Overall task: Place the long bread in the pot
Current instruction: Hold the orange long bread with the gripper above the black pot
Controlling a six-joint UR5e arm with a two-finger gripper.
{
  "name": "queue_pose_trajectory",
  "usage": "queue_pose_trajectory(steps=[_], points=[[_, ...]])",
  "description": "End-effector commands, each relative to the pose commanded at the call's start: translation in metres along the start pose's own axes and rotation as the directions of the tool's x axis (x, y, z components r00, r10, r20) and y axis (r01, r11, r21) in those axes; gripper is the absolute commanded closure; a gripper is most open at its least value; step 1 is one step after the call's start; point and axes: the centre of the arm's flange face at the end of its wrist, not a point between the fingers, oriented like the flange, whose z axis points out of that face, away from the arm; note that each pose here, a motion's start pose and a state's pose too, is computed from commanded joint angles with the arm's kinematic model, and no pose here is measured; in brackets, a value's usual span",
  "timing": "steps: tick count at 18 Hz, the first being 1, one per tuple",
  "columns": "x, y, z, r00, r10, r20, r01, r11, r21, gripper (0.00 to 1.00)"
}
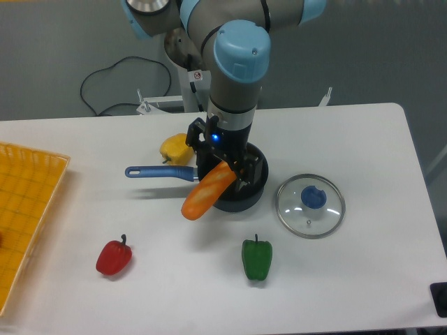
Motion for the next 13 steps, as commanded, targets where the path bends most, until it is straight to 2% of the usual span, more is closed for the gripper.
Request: queue_pose_trajectory(steps=[3,7,10,13], points=[[0.0,0.0,0.002,0.998,0.068,0.003,-0.068,0.998,0.001,0.0],[0.004,0.004,0.003,0.998,0.064,0.008,-0.064,0.998,-0.019,0.0],[0.013,0.014,0.015,0.998,0.061,-0.013,-0.061,0.998,-0.031,0.0],[0.016,0.018,0.019,0.998,0.06,0.005,-0.06,0.998,-0.031,0.0]])
